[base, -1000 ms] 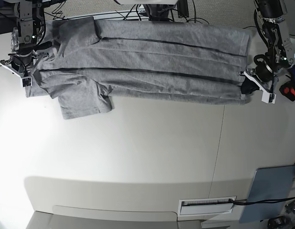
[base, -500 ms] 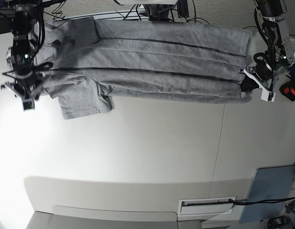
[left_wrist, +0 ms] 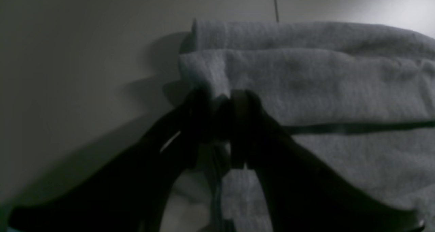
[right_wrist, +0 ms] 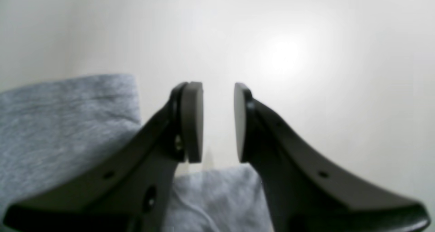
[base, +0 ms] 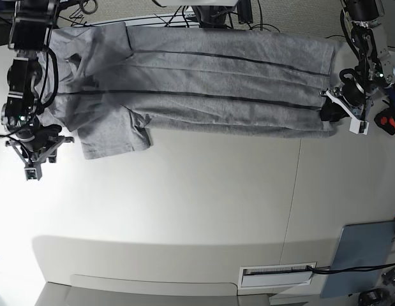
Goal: Fold the T-shirt properly
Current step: 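Release the hem and move the right gripper to the sleeve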
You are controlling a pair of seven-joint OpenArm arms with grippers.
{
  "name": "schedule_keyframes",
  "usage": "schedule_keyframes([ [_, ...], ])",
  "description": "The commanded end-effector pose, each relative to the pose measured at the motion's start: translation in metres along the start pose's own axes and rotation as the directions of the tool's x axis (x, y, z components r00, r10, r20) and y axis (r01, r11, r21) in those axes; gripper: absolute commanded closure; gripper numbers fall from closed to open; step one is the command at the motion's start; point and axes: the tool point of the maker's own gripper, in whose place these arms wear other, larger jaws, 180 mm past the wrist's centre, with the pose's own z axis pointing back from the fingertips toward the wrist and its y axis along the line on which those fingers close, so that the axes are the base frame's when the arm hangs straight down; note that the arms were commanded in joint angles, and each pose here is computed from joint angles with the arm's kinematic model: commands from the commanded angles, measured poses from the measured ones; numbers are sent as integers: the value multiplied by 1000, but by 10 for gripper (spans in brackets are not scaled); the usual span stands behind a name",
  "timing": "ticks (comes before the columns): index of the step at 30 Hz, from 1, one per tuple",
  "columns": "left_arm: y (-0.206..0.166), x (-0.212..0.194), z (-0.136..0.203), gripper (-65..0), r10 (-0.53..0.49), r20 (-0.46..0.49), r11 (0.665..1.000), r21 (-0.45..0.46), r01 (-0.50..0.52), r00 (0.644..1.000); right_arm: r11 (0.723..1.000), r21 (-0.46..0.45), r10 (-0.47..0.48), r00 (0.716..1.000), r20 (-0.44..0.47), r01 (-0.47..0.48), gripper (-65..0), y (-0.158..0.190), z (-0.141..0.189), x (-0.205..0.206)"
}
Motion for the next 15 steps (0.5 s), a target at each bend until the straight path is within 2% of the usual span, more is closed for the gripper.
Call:
schedule_keyframes([
  [1, 6, 9, 4, -162, -24, 11, 1000, 12, 24, 1000, 1000, 9, 11, 999, 48, -11, -160, -3, -1, 21],
  [5, 6, 8, 5, -162, -24, 10, 1000, 13, 24, 1000, 993, 105, 46, 999, -7, -45, -161, 27, -22, 20],
  [10, 6, 8, 5, -162, -24, 10, 1000, 13, 24, 1000, 986, 141, 109, 984, -140, -89, -161, 44, -34, 4],
  [12, 6, 8, 5, -162, -24, 10, 1000, 13, 24, 1000, 988, 138, 96, 978, -183, -71, -161, 43, -35, -3],
  [15, 6, 9, 4, -162, -24, 11, 1000, 13, 24, 1000, 988, 153, 64, 977, -201, -33, -160, 46, -35, -7],
])
